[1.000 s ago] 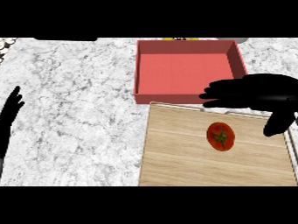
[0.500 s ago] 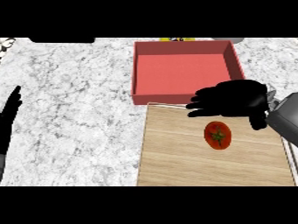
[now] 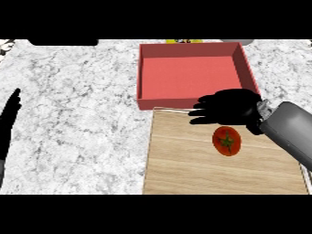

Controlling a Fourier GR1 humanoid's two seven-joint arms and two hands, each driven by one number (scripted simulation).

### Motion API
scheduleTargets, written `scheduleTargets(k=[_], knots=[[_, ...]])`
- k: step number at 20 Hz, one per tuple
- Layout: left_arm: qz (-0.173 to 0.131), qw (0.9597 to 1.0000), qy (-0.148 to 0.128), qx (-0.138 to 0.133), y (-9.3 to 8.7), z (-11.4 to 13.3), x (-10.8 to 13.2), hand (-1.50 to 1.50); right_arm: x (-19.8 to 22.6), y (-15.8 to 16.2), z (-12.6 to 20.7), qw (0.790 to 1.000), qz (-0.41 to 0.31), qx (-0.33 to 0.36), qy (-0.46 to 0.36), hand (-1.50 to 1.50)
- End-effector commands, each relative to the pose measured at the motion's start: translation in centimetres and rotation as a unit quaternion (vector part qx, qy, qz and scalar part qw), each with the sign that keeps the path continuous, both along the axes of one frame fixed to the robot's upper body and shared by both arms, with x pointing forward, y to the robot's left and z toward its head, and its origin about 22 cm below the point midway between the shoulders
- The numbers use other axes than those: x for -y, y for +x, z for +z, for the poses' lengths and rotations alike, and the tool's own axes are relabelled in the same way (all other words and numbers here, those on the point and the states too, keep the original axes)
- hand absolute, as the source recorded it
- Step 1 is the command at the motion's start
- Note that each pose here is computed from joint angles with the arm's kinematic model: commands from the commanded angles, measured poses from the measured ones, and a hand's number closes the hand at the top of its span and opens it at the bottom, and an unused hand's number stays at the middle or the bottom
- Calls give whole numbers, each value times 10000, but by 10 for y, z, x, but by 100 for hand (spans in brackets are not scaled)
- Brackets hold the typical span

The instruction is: Pick the tomato from the tray and place it in the cardboard box

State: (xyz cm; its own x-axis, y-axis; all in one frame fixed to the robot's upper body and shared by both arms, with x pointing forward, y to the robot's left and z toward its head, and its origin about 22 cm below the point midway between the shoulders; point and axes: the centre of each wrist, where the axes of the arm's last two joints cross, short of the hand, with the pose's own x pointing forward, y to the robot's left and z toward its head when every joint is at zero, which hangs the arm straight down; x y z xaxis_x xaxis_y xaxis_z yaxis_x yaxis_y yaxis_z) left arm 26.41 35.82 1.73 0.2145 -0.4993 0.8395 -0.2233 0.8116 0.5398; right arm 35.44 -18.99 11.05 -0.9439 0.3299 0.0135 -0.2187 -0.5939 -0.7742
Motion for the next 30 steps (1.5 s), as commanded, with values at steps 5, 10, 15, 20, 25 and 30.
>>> scheduleTargets(k=[5,10,15,20,25,30], knots=[[8,10000,12,-16,-9,-12,-5,0,0,4,-9,9996,100,-245,-100,-150],[8,10000,78,-18,15,-16,-2,0,2,-5,1,9979,275,-581,-76,-150],[61,10000,29,20,-6,-1,-13,0,6,-29,0,9958,557,-711,168,-150],[81,10000,5,10,16,14,-13,0,-7,-43,-6,9969,520,-565,-195,-150],[2,10000,-56,-64,-13,-7,-7,0,-4,-61,-29,9984,219,-171,-492,-150],[-56,10000,-17,15,-19,6,-13,0,-8,-47,-43,9978,12,-150,-646,-150]])
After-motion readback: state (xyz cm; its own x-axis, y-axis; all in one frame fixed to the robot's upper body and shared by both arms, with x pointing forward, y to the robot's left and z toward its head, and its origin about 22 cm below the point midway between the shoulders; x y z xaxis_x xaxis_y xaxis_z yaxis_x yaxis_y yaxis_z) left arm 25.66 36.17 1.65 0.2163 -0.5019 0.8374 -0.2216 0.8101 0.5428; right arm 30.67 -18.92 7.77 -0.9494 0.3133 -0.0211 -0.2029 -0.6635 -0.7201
